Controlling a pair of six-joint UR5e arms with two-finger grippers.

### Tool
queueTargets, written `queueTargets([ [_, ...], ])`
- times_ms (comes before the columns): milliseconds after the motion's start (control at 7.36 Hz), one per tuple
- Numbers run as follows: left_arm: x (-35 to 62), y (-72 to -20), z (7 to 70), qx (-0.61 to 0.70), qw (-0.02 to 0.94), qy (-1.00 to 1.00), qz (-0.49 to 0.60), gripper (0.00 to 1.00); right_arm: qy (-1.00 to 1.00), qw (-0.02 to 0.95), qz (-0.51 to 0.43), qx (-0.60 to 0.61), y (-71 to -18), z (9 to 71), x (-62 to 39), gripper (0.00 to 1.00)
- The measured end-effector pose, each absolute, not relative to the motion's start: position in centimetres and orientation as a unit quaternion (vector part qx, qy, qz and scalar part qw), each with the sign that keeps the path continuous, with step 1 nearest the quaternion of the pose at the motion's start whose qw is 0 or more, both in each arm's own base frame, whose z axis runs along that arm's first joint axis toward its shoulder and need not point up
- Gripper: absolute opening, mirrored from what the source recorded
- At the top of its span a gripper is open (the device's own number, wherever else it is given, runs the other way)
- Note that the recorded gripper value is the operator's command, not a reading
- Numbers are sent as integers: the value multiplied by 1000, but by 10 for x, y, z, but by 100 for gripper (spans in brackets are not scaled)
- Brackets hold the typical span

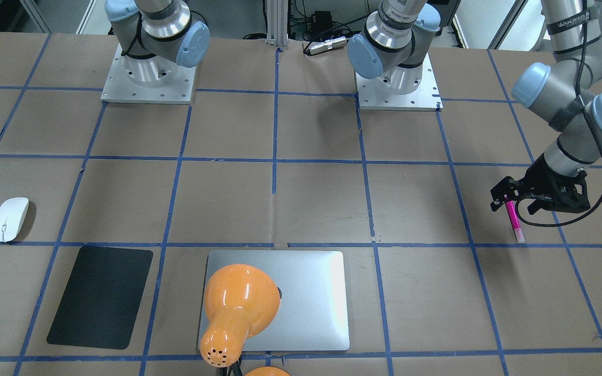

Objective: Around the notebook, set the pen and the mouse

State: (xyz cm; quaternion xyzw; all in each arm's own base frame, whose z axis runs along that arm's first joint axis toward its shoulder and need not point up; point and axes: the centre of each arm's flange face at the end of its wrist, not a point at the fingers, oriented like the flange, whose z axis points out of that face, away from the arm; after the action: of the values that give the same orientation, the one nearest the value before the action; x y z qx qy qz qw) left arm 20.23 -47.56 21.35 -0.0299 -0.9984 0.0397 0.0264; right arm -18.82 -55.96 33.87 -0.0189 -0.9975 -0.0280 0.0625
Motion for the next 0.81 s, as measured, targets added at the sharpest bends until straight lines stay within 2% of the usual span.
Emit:
queueTargets([
  [272, 222, -472, 185, -23, 9, -1000, -1, 75, -999, 42, -14, -16, -562, 298, -214, 100],
  [407, 226, -472, 175, -21, 4, -1000, -11, 48, -999, 40, -12, -18, -561, 272, -221, 100],
  [543, 228, -474, 168, -19, 0, -1000, -12, 9, -999, 39, -13, -22, -559, 249, -225, 100],
  [679, 229, -475, 166, -19, -3, -1000, -10, 0, -999, 38, -15, -24, -556, 233, -226, 100],
  [815, 230, -476, 166, -18, -6, -1000, -7, 0, -999, 35, -17, -24, -553, 222, -224, 100],
])
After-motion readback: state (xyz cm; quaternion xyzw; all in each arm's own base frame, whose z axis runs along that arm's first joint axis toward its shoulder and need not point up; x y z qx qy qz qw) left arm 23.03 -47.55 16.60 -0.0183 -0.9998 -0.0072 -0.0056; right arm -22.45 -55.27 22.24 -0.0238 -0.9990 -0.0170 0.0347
